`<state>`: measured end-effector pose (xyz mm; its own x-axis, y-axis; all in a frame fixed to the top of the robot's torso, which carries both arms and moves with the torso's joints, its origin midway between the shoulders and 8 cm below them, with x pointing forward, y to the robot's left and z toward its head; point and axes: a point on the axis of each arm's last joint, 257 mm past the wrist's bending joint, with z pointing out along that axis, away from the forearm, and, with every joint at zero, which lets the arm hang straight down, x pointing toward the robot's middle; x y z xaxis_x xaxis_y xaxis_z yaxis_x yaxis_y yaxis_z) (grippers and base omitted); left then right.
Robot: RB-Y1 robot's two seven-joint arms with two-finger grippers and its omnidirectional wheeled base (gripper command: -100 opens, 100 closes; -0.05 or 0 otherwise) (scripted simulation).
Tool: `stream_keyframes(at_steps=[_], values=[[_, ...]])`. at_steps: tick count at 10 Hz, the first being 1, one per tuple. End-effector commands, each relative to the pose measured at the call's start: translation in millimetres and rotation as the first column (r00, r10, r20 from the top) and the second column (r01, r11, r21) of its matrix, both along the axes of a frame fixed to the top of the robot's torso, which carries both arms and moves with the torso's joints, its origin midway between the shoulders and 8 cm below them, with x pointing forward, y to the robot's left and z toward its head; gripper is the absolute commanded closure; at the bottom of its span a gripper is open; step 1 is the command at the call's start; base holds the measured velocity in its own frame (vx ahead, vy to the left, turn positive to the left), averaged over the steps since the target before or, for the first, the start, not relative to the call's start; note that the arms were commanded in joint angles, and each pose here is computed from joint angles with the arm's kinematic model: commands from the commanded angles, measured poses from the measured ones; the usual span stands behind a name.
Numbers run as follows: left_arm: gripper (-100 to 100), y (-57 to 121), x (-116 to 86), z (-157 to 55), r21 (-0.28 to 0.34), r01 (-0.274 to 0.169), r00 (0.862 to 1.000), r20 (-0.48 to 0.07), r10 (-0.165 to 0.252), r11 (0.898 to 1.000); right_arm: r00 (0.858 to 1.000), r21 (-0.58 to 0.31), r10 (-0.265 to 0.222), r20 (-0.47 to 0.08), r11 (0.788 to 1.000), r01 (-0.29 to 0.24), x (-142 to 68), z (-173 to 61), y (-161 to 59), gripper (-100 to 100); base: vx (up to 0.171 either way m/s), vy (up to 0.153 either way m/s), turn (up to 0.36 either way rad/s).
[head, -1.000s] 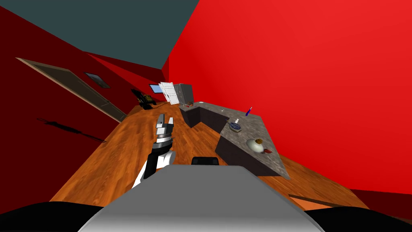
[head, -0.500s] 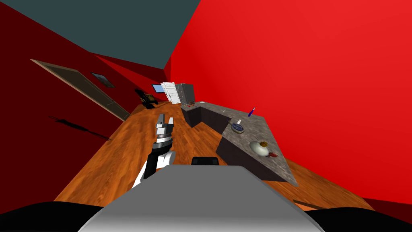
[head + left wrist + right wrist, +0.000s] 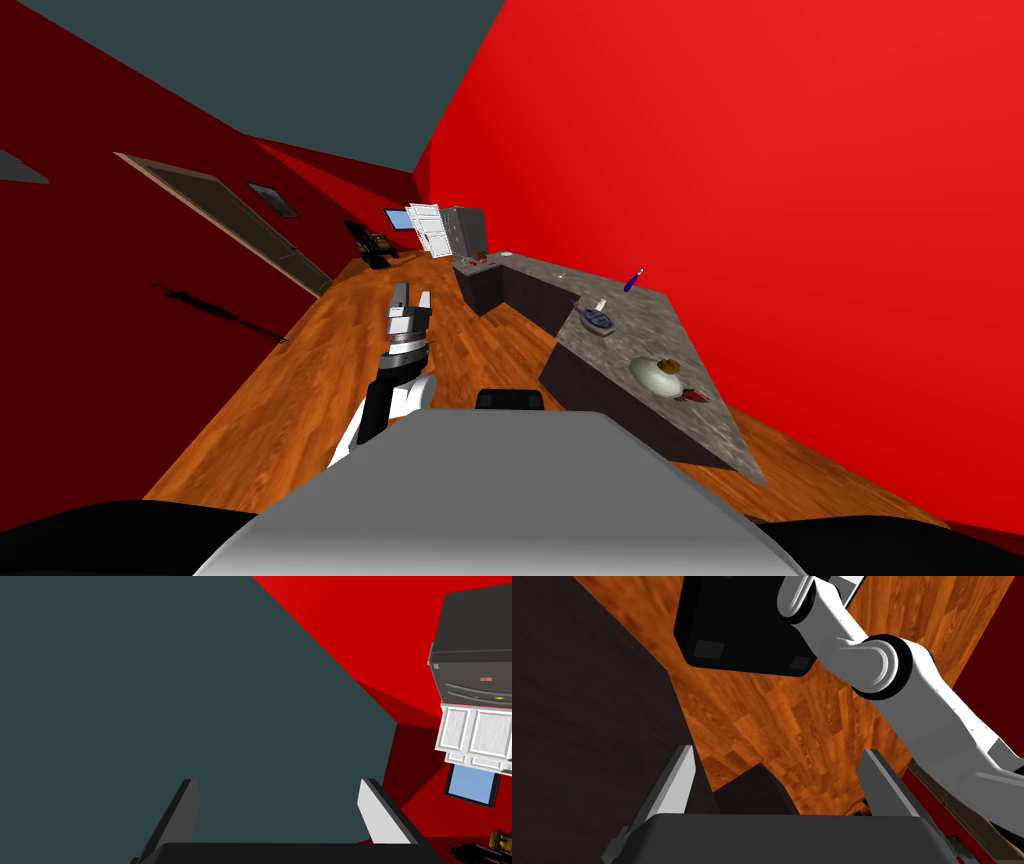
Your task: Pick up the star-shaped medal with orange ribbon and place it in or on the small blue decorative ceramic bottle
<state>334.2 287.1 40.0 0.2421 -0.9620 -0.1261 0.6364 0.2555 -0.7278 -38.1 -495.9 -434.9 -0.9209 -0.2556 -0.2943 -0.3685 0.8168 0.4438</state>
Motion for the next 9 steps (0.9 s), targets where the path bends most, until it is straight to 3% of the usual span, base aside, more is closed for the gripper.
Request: stream_keyframes(at_steps=[1,2,4,7,8,9], values=[[0,0.0,0,0,0.000,0.000,1.000,0.000,0.000,1.000,1.000,-0.043,0.018,-0.023,0.999,-0.019,-7,6,-23,-100,0.024,0.029,0.080],[0,0.0,0,0,0.000,0.000,1.000,0.000,0.000,1.000,1.000,-0.047,0.016,-0.024,0.999,-0.018,-7,7,-24,-100,0.011,0.018,0.001],[0,0.0,0,0,0.000,0.000,1.000,0.000,0.000,1.000,0.992,-0.168,0.078,-0.102,0.981,-0.095,-26,28,-82,-100,0.013,0.056,0.155],[0,0.0,0,0,0.000,0.000,1.000,0.000,0.000,1.000,0.991,-0.191,0.082,-0.109,0.976,-0.102,-26,36,-94,-100,0.012,0.028,0.009],[0,0.0,0,0,0.000,0.000,1.000,0.000,0.000,1.000,0.983,-0.254,0.106,-0.147,0.957,-0.141,-30,53,-125,-100,0.002,0.030,0.155],[0,0.0,0,0,0.000,0.000,1.000,0.000,0.000,1.000,0.983,-0.254,0.106,-0.147,0.957,-0.141,-30,53,-125,-100,0.009,0.035,0.070]])
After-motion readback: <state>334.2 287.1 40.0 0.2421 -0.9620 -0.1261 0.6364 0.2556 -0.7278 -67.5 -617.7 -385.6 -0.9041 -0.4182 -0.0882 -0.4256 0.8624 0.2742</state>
